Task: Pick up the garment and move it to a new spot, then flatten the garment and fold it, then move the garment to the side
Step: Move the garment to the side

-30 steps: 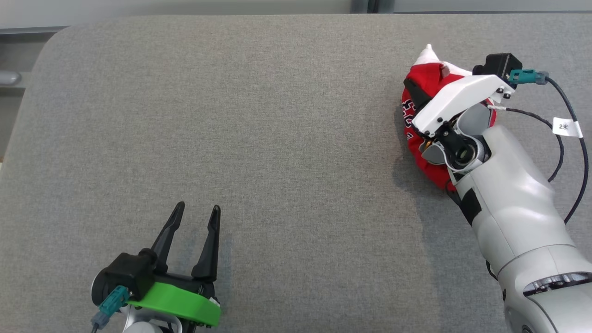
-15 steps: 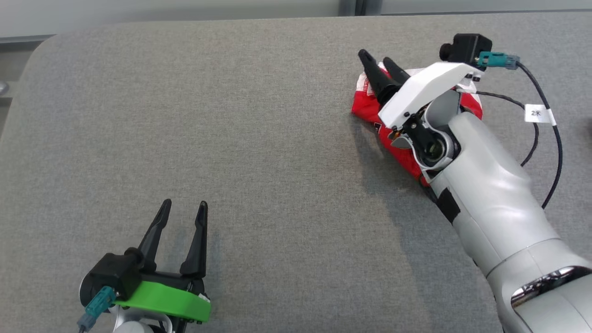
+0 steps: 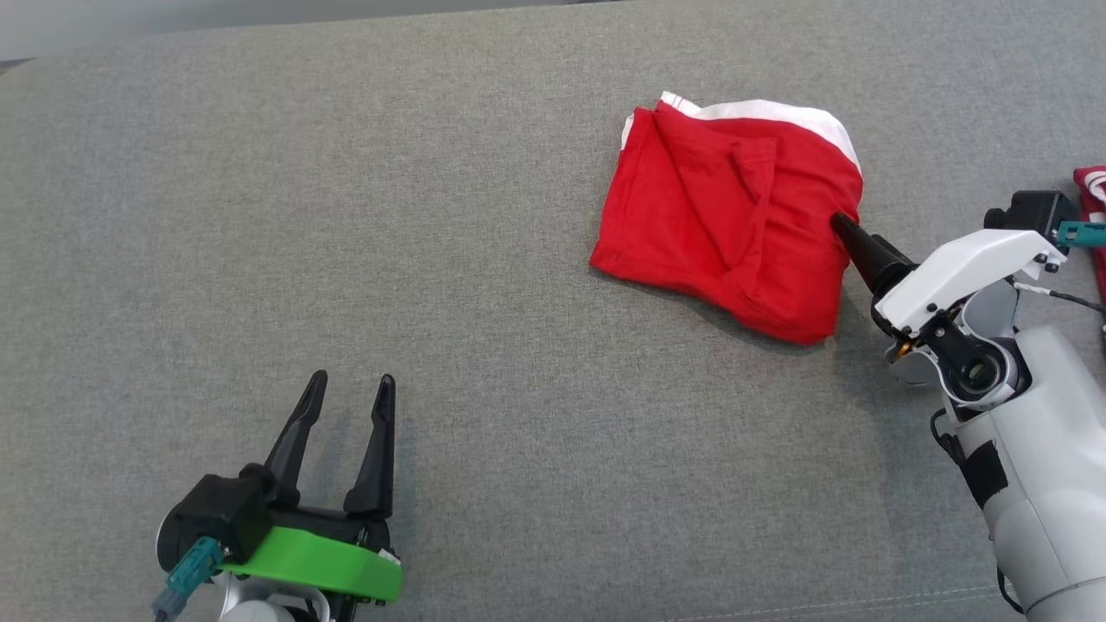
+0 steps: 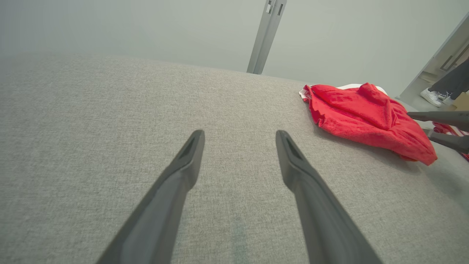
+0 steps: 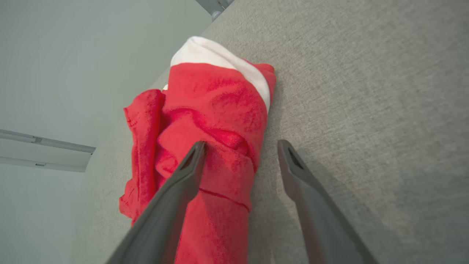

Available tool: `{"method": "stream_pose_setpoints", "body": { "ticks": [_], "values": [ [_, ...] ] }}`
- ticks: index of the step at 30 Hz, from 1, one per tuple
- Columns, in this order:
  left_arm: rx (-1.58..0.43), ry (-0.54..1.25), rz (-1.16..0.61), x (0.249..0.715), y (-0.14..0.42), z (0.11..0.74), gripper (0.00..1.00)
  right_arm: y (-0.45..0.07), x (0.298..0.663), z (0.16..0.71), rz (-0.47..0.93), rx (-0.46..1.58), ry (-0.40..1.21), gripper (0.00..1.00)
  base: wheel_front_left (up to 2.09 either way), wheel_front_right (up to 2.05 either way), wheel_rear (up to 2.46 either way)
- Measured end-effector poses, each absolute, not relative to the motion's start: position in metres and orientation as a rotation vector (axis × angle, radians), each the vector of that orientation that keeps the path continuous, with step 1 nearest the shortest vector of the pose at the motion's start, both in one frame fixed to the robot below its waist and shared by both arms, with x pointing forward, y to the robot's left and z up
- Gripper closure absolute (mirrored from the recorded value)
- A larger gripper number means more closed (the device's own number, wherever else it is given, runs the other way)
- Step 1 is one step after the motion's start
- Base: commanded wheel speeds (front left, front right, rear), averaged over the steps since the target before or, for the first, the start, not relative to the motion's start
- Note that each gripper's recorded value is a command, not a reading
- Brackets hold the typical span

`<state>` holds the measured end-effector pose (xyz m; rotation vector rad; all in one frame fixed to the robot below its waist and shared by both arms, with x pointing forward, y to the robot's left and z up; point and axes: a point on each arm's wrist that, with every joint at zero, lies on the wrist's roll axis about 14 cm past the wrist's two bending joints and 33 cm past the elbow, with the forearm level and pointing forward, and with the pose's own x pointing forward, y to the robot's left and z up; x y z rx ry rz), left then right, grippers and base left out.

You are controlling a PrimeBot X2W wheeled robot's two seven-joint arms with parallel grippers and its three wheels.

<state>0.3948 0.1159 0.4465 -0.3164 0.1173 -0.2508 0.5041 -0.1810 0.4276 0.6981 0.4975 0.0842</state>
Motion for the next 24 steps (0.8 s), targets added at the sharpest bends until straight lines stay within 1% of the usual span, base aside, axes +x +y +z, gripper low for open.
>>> {"method": "stream_pose_setpoints", "body": {
  "ticks": [5,9,12,13,14,18,22,24],
  "values": [
    [-0.321,0.116,-0.263,0.400,0.111,0.445,0.00,-0.172,0.498,0.416,0.091,0.774,0.563,0.00,0.00,0.00,0.00],
    [-0.323,0.109,-0.259,0.401,0.112,0.447,0.00,-0.155,0.497,0.412,0.130,0.779,0.631,0.00,0.00,0.00,0.00],
    [-0.331,0.107,-0.250,0.399,0.113,0.448,0.00,-0.152,0.501,0.412,0.142,0.718,0.670,0.00,0.00,0.00,0.00],
    [-0.337,0.104,-0.249,0.399,0.112,0.449,0.00,-0.153,0.503,0.412,0.143,0.687,0.682,0.30,0.00,0.00,0.00],
    [-0.337,0.104,-0.249,0.399,0.112,0.449,0.00,-0.153,0.503,0.412,0.143,0.687,0.682,1.00,0.00,0.00,0.00],
    [-0.356,0.087,-0.234,0.396,0.112,0.455,0.00,-0.144,0.512,0.427,0.212,0.486,0.706,1.00,0.00,0.00,0.00],
    [-0.372,0.071,-0.217,0.394,0.114,0.460,0.00,-0.129,0.525,0.462,0.299,0.292,0.643,1.00,0.00,0.00,0.00],
    [-0.378,0.069,-0.212,0.394,0.114,0.461,0.00,-0.120,0.527,0.478,0.339,0.225,0.611,1.00,0.00,0.00,0.00]
  ]
}}
